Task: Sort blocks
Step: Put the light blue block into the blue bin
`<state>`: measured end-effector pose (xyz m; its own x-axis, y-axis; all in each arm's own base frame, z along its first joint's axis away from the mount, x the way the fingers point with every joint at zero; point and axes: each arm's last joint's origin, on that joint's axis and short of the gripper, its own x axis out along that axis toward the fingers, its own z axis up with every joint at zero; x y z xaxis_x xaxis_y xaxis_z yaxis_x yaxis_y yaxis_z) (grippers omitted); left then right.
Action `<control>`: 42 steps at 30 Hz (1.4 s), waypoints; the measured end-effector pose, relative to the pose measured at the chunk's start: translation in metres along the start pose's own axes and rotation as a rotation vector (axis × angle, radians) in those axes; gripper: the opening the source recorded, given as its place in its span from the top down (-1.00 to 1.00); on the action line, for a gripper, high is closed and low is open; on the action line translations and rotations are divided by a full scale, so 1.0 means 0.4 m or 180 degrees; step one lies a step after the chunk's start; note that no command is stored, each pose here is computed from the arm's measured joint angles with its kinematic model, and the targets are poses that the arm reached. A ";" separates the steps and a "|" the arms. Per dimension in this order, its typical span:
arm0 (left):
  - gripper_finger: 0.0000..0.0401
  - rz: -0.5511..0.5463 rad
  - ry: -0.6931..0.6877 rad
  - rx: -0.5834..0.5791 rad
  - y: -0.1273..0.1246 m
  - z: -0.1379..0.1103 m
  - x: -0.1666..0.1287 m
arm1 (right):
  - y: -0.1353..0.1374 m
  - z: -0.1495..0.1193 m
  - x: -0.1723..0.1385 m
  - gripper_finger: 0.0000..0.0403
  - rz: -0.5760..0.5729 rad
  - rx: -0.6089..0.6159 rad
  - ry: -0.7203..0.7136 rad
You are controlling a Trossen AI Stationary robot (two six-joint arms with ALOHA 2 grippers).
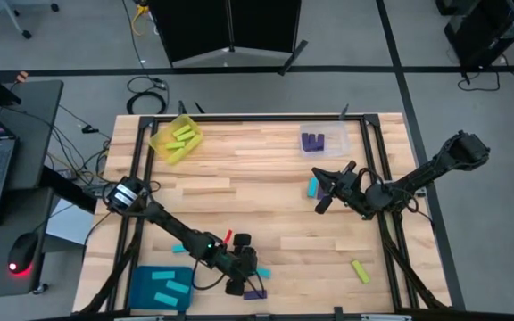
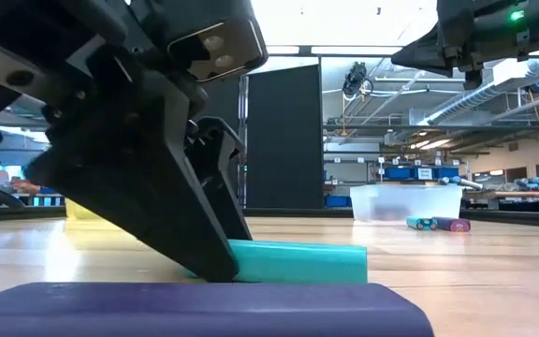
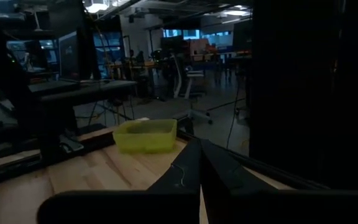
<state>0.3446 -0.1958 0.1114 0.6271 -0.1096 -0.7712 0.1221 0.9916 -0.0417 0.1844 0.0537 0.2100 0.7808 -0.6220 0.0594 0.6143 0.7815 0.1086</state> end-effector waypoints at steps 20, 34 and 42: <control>0.45 0.0149 -0.0099 0.0166 0.007 0.017 -0.035 | -0.002 0.001 0.000 0.94 -0.0081 -0.0038 -0.0009; 0.45 -0.0070 -0.0290 0.0866 -0.065 0.042 -0.397 | -0.009 0.001 0.010 0.94 -0.0152 -0.0059 -0.0015; 0.45 -0.0501 0.0582 0.0103 -0.134 -0.074 -0.513 | -0.016 0.001 0.019 0.94 -0.0220 -0.0076 -0.0023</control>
<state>0.1864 -0.2243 0.2532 0.4490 -0.2457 -0.8591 0.2337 0.9603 -0.1525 0.1864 0.0440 0.2103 0.7357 -0.6747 0.0597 0.6693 0.7377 0.0889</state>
